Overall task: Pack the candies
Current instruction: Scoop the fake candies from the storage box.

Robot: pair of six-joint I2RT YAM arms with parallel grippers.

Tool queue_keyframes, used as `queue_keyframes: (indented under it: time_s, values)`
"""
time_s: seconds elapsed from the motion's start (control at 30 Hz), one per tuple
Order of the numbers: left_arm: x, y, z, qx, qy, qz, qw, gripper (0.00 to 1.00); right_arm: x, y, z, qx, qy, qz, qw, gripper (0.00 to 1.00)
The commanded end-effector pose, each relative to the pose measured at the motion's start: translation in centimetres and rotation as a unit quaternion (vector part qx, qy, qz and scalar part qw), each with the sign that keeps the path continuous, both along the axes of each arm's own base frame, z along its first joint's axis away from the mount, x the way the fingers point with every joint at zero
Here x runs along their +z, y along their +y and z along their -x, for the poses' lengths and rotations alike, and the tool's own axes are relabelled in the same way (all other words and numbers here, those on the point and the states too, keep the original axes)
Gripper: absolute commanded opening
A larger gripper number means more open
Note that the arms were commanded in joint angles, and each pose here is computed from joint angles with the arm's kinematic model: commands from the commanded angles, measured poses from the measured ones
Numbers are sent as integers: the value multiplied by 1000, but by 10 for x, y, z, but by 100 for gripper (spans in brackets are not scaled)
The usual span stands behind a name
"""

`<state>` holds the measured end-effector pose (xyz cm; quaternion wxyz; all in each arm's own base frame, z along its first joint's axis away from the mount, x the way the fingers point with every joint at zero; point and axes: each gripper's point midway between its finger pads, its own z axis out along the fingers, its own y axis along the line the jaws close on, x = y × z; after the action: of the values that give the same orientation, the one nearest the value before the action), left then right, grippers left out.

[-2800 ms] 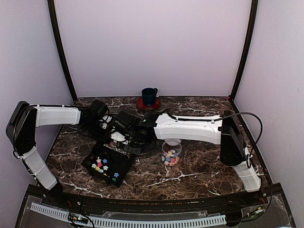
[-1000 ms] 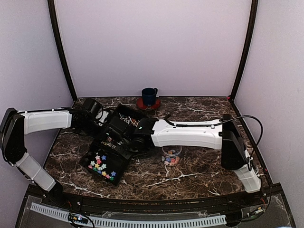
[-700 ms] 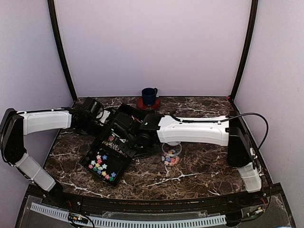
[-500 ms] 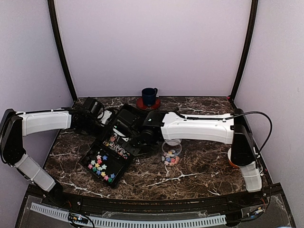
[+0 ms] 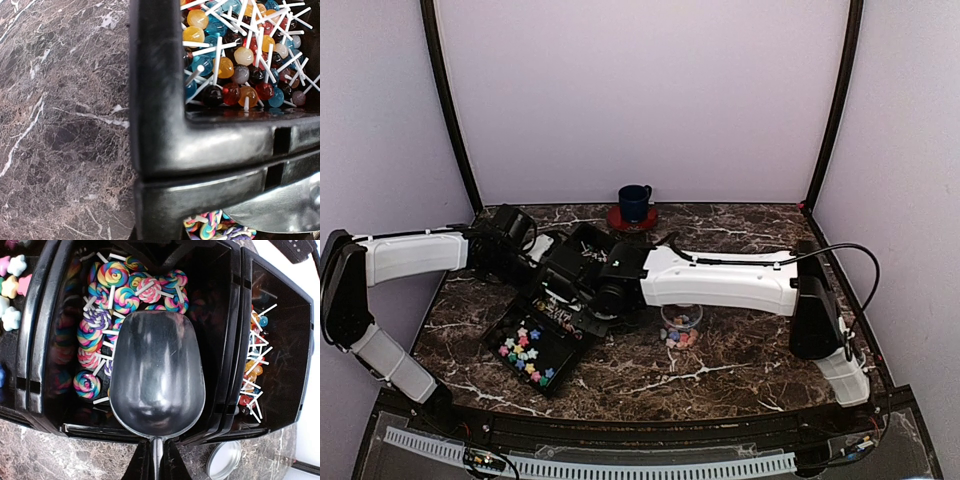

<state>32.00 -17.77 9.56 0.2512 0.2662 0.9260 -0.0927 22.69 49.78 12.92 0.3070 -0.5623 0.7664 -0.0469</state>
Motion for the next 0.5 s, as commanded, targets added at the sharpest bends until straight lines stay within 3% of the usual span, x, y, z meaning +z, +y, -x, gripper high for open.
queue_keyframes:
  time_s: [0.0, 0.1, 0.33, 0.47]
  values:
    - [102, -41, -21, -35, -121, 135, 983, 0, -60, -31, -9, -34, -16, 133, 990, 0]
    - [96, -20, -32, 24, -124, 92, 988, 0, -57, -29, -11, -56, -14, 131, 990, 0]
    - [88, -17, -35, 45, -115, 88, 988, 0, -41, -48, -11, -88, -24, 112, 990, 0]
    - [76, -14, -35, 50, -95, 78, 991, 0, -19, -48, -5, -79, -16, 63, 995, 0]
